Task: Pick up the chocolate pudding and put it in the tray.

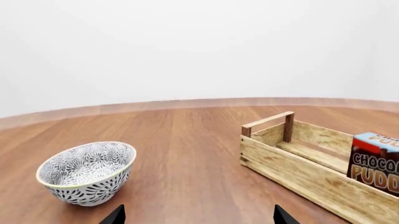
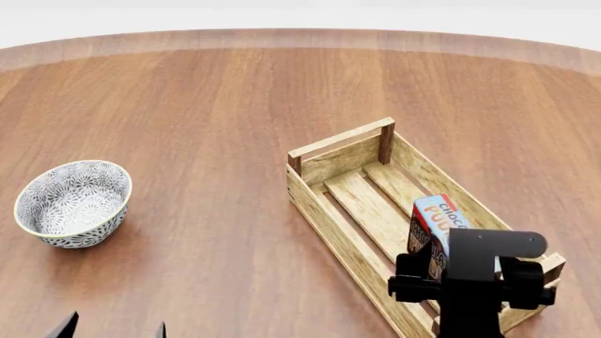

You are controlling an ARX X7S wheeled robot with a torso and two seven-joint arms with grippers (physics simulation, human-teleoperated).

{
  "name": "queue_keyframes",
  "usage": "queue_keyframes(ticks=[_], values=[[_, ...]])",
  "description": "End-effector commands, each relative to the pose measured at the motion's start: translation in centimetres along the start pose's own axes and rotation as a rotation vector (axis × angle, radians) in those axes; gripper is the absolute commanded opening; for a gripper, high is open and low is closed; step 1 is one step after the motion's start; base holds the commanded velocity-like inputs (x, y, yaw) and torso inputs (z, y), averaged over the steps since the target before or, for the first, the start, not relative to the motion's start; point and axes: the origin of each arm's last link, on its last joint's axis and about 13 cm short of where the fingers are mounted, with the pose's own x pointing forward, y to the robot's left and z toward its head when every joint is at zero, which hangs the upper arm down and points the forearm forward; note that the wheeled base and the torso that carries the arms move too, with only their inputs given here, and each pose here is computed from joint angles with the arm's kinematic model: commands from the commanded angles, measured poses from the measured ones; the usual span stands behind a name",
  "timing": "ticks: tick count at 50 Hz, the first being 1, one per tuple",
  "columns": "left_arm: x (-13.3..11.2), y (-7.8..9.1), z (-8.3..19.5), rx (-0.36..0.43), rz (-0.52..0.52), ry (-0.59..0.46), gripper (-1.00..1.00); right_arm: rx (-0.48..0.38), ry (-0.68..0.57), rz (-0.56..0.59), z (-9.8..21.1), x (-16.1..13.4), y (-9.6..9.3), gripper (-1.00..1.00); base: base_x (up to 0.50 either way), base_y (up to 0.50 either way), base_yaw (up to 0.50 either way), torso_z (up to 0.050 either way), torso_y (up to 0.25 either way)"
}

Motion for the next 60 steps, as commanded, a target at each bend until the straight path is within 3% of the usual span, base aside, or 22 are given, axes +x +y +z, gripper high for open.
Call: queue_keyframes(ticks=[1,13,21,31,39,60], values=[[0.4,0.0,1.3,0.007,-0.004,-0.027,1.00,0.075,-0.078,0.010,0.6,-1.1,-0.3,1.00,0.00,0.00,0.00,0.000,0.000],[1.3,-0.4,5.1,0.041,-0.013,-0.104,1.00,0.163,-0.265,0.057,3.5,-5.0,-1.0,1.00,0.00,0.00,0.00,0.000,0.000],[1.2,-0.9,6.0,0.043,-0.020,-0.122,1.00,0.181,-0.370,0.095,5.4,-7.8,-1.0,1.00,0.00,0.00,0.00,0.000,0.000],[1.0,-0.9,6.3,0.042,-0.023,-0.132,1.00,0.197,-0.466,0.129,5.6,-10.6,-0.6,1.00,0.00,0.00,0.00,0.000,0.000],[0.7,-0.8,6.1,0.042,-0.023,-0.131,1.00,0.239,-0.511,0.139,5.5,-12.2,-0.7,1.00,0.00,0.00,0.00,0.000,0.000],[0.1,-0.8,6.4,0.032,-0.027,-0.145,1.00,0.218,-0.542,0.147,4.9,-13.6,-0.1,1.00,0.00,0.00,0.00,0.000,0.000]])
